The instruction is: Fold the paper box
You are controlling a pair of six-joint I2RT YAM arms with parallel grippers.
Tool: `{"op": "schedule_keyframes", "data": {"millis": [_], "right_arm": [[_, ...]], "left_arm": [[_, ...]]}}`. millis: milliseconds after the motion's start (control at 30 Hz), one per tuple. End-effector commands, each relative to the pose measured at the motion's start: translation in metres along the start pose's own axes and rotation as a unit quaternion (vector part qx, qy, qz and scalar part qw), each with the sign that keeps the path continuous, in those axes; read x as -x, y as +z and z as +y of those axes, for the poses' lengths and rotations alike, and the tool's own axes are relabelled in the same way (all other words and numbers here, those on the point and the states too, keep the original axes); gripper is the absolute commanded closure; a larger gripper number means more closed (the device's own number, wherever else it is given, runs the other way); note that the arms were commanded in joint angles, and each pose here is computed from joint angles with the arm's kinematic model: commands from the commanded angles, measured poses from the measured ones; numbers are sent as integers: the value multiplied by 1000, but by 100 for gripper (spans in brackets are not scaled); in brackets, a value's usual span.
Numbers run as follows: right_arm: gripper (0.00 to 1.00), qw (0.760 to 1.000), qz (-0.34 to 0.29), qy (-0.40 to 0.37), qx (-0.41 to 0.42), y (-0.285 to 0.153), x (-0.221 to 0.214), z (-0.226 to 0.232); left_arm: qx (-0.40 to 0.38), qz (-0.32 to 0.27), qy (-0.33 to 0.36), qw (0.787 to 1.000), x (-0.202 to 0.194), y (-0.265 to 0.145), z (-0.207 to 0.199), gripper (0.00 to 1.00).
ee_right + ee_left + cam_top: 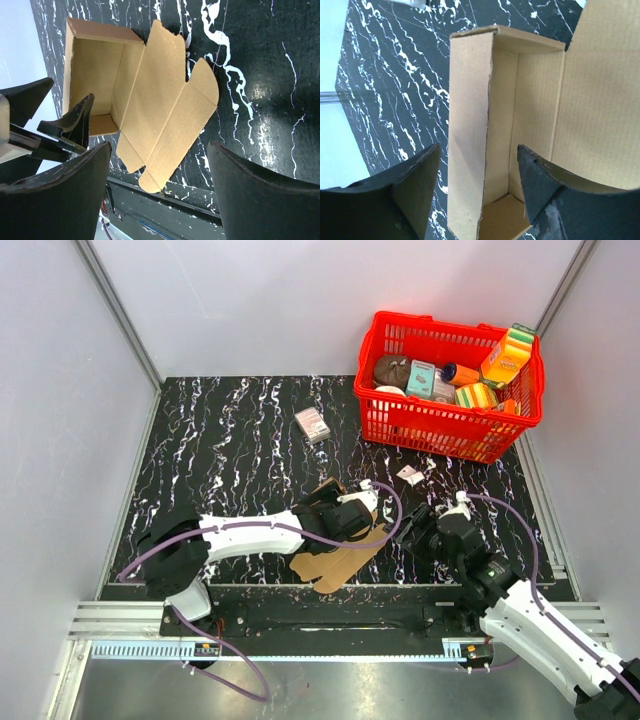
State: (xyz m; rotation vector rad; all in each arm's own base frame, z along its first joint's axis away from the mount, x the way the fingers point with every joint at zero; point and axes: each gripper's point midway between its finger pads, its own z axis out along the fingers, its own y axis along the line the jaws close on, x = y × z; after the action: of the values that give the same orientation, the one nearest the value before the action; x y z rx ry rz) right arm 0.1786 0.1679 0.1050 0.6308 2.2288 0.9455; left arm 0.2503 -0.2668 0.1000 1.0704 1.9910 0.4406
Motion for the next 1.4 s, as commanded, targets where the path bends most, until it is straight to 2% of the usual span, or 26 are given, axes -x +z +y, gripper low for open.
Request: {"op": "schedule_keyframes", "data": {"millis": [0,433,1100,1367], "right_arm": [[17,1000,-30,6,3,-5,11,3],[18,998,-62,19,1,-19,24,2],[18,998,-67,19,0,-19,25,0],[18,997,-72,13,6,-21,28,4]], "left_arm": [[44,-19,-9,999,22,-3,20,34],[39,-4,2,999,15,9,12,41],[45,-1,7,999,17,11,24,69],[47,-1,3,999,23,8,31,86]]}}
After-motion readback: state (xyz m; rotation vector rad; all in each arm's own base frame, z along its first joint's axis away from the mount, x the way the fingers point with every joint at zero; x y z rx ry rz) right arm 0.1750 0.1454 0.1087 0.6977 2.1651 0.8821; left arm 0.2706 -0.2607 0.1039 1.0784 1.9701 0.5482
